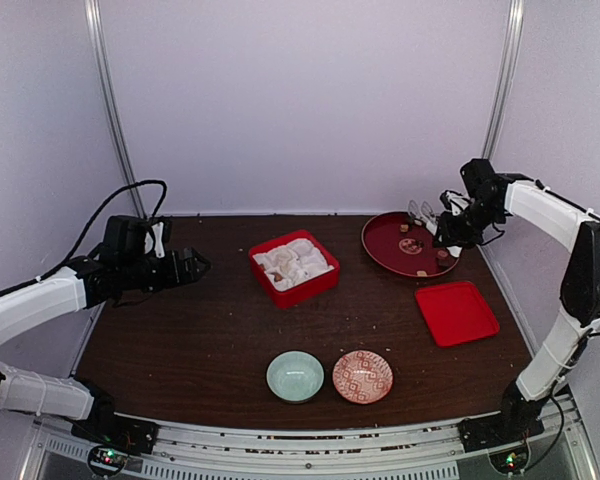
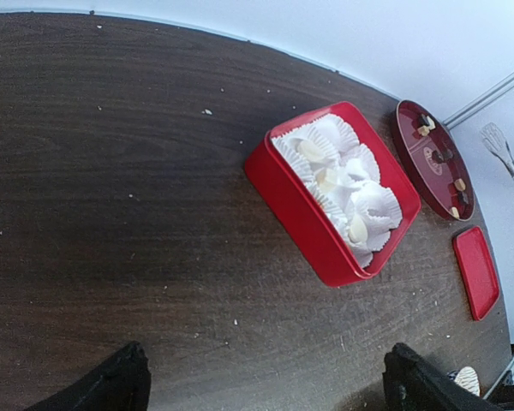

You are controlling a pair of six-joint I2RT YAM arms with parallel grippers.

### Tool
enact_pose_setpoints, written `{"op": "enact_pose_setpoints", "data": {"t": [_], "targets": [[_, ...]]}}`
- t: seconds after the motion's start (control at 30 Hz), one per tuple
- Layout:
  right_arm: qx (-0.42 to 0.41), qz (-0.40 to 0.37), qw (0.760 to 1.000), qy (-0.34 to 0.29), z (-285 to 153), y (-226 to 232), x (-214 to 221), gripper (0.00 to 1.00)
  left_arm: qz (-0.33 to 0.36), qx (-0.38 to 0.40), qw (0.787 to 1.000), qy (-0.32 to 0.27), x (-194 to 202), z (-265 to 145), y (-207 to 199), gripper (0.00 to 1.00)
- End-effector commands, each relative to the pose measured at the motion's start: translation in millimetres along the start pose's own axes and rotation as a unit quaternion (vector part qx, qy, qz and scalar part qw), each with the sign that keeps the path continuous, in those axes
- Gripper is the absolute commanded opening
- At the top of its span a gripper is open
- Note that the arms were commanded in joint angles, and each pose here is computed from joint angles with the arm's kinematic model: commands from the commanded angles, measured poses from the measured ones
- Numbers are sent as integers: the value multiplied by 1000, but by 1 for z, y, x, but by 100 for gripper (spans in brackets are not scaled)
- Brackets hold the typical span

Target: Pack the chocolate

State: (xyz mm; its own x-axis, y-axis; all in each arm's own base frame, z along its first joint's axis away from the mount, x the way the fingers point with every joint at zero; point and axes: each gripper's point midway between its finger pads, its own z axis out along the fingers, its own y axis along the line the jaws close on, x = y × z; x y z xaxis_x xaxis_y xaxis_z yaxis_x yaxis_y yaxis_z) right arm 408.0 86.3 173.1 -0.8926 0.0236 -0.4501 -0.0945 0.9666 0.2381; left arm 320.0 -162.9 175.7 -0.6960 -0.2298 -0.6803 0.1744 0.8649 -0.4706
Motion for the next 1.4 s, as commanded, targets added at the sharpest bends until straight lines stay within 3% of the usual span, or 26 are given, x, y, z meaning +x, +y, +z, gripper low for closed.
{"op": "enact_pose_setpoints", "data": {"t": [0.0, 0.17, 0.7, 1.37], "targets": [[36, 25, 998, -40, -2, -34, -26, 34, 1, 4, 1000, -10, -5, 2, 0, 98], [63, 30, 997, -23, 19, -56, -41, 34, 2, 1, 1000, -9, -5, 2, 1, 98], [30, 37, 999, 7, 89, -50, -73, 31, -4, -10, 1000, -6, -1, 5, 7, 98], [55, 34, 998, 26, 130, -55, -91, 31, -10, -16, 1000, -1, 1, 8, 14, 98]]}}
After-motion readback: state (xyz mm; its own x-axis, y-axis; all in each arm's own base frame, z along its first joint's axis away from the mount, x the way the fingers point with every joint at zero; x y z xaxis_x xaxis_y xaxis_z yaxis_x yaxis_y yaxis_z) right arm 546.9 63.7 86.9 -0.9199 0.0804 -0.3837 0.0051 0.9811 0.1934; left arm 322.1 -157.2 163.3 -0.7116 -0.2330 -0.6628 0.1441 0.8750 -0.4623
